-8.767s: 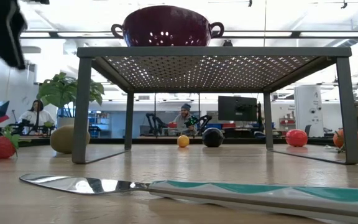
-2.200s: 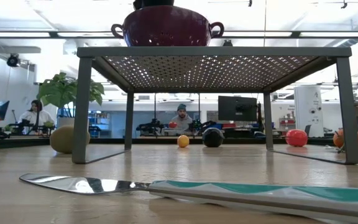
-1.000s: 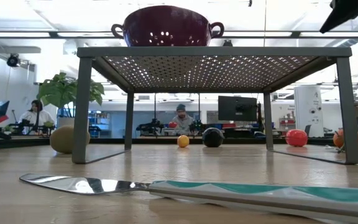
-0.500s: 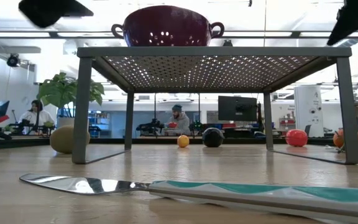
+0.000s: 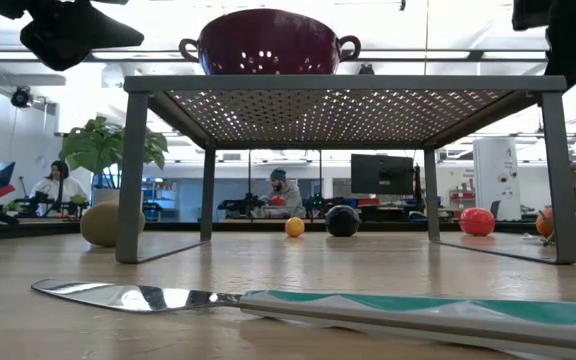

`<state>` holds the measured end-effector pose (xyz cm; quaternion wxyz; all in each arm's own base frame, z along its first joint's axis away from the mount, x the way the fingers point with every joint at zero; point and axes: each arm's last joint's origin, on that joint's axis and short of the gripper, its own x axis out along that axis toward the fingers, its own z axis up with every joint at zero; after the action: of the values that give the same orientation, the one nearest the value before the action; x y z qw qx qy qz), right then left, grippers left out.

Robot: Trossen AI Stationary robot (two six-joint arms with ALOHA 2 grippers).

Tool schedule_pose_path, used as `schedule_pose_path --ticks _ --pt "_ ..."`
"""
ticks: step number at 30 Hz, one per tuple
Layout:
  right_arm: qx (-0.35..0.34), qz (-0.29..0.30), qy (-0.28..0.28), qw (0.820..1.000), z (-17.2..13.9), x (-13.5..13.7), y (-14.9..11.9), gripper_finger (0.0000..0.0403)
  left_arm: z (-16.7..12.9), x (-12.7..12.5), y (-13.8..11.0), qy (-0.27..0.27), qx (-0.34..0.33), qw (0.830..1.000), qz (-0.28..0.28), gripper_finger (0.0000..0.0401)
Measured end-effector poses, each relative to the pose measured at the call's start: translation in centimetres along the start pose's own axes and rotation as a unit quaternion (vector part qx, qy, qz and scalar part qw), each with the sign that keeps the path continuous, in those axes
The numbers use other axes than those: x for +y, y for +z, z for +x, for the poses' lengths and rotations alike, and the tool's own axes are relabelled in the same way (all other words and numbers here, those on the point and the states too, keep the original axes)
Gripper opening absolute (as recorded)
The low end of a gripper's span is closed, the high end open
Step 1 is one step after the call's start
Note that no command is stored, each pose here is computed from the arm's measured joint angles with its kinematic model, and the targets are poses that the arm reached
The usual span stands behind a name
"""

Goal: Pick & Place Fruit
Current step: Put the tangerine into the purple strainer bowl

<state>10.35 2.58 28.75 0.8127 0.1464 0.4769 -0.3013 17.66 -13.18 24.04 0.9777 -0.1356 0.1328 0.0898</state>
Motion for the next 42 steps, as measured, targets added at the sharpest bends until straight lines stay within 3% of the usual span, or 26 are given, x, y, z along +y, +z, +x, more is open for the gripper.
schedule_pose_path --ticks 7,21,30,42 --pt "0.060 0.073 0.015 0.995 1.5 0.1 0.8 0.0207 0.0 0.0 0.0 -0.001 -0.001 1.000 0.001 0.0227" --pt "0.189 0.181 -0.043 0.964 5.8 -1.3 2.2 0.0234 0.0 -0.1 0.1 -0.006 -0.001 1.000 -0.003 0.0227" --pt "0.182 0.233 -0.018 0.955 7.4 -0.6 3.0 0.0249 0.0 -0.1 0.1 -0.005 0.000 1.000 0.001 0.0227" --pt "0.223 0.300 -0.071 0.925 10.1 -1.5 2.4 0.0226 0.0 0.0 0.0 -0.004 0.002 1.000 0.004 0.0227"
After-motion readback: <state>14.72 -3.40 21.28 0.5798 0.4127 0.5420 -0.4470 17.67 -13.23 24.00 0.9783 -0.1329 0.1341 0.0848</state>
